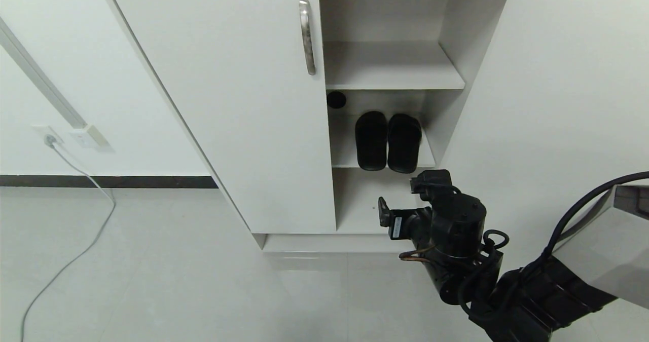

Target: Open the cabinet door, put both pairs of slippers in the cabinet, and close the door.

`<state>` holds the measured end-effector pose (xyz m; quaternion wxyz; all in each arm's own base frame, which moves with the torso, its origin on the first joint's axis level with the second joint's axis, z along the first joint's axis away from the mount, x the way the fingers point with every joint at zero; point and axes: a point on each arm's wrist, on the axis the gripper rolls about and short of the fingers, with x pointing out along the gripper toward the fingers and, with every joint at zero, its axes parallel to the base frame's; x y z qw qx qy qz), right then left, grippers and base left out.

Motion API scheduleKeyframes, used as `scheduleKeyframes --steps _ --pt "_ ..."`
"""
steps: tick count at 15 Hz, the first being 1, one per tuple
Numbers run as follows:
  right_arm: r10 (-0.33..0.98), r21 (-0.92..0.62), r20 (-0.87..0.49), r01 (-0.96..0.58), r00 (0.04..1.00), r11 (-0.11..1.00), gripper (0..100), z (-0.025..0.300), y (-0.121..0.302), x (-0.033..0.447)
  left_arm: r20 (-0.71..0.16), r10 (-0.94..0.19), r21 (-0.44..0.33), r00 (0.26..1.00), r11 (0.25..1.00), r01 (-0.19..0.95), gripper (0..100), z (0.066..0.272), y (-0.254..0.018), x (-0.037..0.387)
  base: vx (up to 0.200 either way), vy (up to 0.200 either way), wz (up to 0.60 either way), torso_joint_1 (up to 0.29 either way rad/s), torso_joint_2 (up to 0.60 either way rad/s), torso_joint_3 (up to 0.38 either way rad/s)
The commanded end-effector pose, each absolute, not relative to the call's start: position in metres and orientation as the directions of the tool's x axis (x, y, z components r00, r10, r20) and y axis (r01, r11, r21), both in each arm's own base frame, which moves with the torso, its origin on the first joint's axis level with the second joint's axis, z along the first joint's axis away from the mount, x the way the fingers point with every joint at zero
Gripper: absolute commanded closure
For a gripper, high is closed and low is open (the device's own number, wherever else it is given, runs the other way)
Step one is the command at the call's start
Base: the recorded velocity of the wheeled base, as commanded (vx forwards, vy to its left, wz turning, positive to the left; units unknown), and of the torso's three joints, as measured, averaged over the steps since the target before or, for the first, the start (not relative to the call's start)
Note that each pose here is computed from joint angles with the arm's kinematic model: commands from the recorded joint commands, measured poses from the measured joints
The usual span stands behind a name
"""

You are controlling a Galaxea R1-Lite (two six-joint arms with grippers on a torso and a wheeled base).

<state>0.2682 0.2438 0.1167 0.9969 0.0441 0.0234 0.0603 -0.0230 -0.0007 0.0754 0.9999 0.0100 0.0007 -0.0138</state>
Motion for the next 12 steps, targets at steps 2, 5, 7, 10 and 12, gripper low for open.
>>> scheduleKeyframes --steps 2,5,7,10,12 --pt "0.123 0.095 -0.037 -0.119 0.992 0.988 0 0.119 0.243 0.267 -0.003 -0.028 0.02 1.0 0.999 0.028 100 0.075 -0.001 -0.023 0.0 0.0 0.0 0.005 0.0 0.178" --pt "0.116 0.091 -0.027 -0.113 0.993 0.989 0 0.124 0.239 0.267 -0.003 -0.026 0.018 1.0 0.999 0.026 100 0.075 -0.001 -0.023 0.0 0.0 0.0 0.004 0.0 0.201" --pt "0.117 0.073 -0.049 -0.113 0.992 0.991 0 0.117 0.239 0.266 -0.003 -0.026 0.017 1.0 1.0 0.026 100 0.075 -0.001 -0.023 0.0 0.0 0.0 0.002 0.0 0.188" --pt "0.156 0.054 -0.081 -0.152 0.984 0.987 0 0.108 0.238 0.26 -0.003 -0.026 0.015 1.0 1.0 0.026 100 0.075 -0.001 -0.023 0.0 0.0 0.0 0.004 0.0 0.204" --pt "0.183 0.047 -0.097 -0.18 0.978 0.983 0 0.103 0.239 0.256 -0.003 -0.026 0.017 1.0 1.0 0.026 100 0.075 -0.001 -0.023 0.0 0.0 0.0 -0.002 0.0 0.203"
